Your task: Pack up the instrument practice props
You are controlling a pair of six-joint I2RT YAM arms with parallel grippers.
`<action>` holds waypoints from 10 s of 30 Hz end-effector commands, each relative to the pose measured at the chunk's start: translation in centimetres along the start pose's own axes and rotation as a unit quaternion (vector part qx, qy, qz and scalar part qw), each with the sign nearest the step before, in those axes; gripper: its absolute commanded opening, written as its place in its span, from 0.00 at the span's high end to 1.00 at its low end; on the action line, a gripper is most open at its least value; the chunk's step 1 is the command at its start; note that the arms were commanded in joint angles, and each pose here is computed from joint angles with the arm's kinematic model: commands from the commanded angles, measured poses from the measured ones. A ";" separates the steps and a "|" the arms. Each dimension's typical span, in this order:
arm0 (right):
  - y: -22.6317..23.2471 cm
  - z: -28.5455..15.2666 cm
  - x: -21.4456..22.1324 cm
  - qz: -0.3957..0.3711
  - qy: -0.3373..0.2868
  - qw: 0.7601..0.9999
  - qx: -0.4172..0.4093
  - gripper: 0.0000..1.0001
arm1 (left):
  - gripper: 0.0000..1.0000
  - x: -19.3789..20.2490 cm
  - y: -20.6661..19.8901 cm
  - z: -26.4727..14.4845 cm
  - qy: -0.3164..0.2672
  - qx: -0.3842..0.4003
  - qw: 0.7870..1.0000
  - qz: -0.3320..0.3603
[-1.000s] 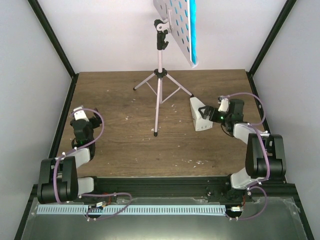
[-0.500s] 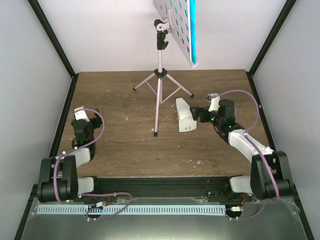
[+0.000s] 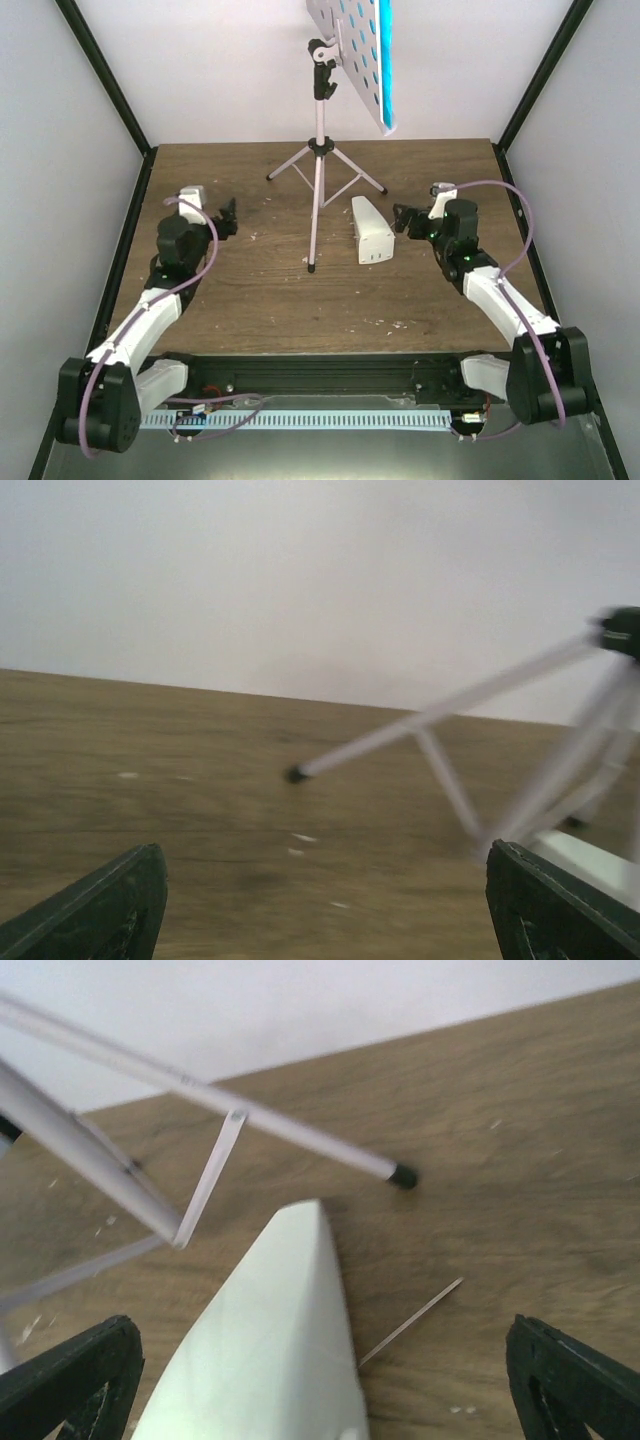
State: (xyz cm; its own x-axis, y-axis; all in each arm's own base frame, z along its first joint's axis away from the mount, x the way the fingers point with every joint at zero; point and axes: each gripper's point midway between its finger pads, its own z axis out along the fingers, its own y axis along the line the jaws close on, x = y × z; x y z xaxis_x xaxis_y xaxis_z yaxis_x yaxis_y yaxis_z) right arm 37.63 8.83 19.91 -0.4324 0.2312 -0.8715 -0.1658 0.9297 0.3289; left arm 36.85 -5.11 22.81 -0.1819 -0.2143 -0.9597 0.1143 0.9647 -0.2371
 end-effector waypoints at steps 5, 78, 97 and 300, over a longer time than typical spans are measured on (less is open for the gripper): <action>4.4 2.8 2.6 0.024 0.117 0.985 -0.121 0.04 | 0.12 2.3 -11.4 -3.4 0.169 0.173 0.968 -0.064; 6.3 -2.0 11.2 -0.115 0.409 0.899 0.107 0.00 | 0.00 -1.6 -4.0 -4.6 0.179 -0.003 0.980 0.085; 5.2 7.3 14.6 -0.161 0.460 0.868 0.096 0.00 | 0.00 -1.7 -4.4 -4.7 0.177 0.007 0.981 0.079; 6.6 -8.1 5.5 0.063 0.022 0.989 -0.132 0.00 | 0.31 9.4 -29.7 -5.8 0.261 0.506 0.800 0.190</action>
State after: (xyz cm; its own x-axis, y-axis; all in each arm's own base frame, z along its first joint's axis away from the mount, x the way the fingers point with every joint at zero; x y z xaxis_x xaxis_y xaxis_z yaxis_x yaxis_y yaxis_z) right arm 26.85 14.75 21.07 -0.4925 0.2733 -0.8263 -0.3899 0.7796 0.4902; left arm 26.30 -34.87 22.61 -0.3437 0.3776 -0.8598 0.9268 0.2841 -0.2457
